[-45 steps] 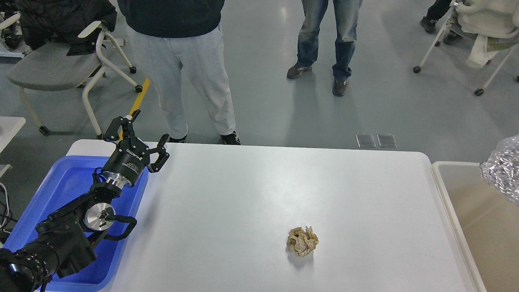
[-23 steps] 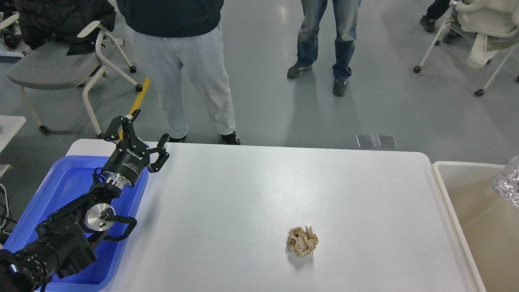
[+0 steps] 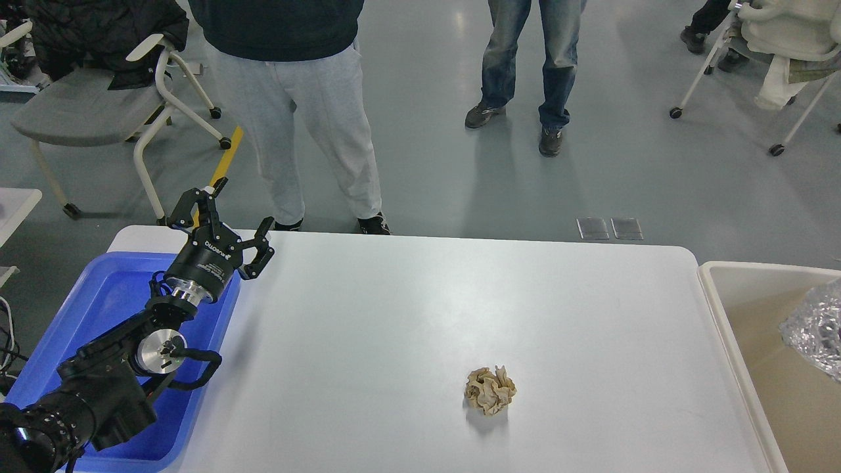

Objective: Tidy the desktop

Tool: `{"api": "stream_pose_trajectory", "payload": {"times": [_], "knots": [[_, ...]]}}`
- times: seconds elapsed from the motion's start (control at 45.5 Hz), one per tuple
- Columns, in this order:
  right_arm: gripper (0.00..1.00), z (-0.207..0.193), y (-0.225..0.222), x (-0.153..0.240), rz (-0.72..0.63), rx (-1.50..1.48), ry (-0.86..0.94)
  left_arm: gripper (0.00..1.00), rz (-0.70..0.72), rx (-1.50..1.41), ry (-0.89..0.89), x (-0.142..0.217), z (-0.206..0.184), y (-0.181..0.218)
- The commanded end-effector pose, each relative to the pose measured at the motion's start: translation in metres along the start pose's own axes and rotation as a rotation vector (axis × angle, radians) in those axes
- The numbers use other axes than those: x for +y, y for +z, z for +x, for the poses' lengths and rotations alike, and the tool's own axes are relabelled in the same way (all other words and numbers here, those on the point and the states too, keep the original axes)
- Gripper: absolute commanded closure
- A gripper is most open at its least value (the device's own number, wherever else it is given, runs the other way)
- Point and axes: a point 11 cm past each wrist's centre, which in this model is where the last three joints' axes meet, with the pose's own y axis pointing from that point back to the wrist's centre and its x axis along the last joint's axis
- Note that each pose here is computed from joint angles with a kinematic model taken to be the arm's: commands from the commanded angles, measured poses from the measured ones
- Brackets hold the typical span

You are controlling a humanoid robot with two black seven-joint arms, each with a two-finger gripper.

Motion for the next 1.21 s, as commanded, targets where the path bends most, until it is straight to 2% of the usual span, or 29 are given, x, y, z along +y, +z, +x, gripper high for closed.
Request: {"api": "stream_pose_trajectory", "payload": {"times": [0.0, 0.132, 0.176, 0.308, 0.484, 0.528, 0.814, 0.858, 1.188], "knots": [[1.00, -0.008, 0.016, 0.000, -0.037, 0.121, -0.042, 0.00, 0.000, -0.001, 0.000, 0.000, 0.000, 0.000], [1.00, -0.012, 0.027, 0.001, -0.051, 0.196, -0.052, 0.00, 0.000, -0.001, 0.000, 0.000, 0.000, 0.000], [0.80, -0.013, 0.027, 0.001, -0.052, 0.209, -0.050, 0.00, -0.001, 0.000, 0.001, 0.000, 0.000, 0.000], [0.37, -0.013, 0.027, 0.001, -0.051, 0.216, -0.048, 0.00, -0.001, 0.000, 0.001, 0.000, 0.000, 0.000], [0.25, -0.012, 0.024, 0.000, -0.045, 0.212, -0.048, 0.00, -0.001, 0.000, 0.001, 0.000, 0.000, 0.000], [0.19, -0.013, 0.023, 0.000, -0.043, 0.210, -0.047, 0.00, -0.001, 0.000, 0.001, 0.000, 0.000, 0.000], [0.10, -0.015, 0.001, -0.002, 0.002, 0.068, -0.036, 0.00, -0.001, 0.000, 0.001, 0.000, 0.000, 0.000], [0.00, -0.013, -0.004, -0.002, 0.015, 0.012, -0.028, 0.00, 0.000, -0.001, 0.000, 0.000, 0.000, 0.000], [0.00, -0.011, -0.090, -0.003, 0.180, -0.381, -0.025, 0.00, -0.001, 0.000, 0.001, 0.000, 0.000, 0.000]]}}
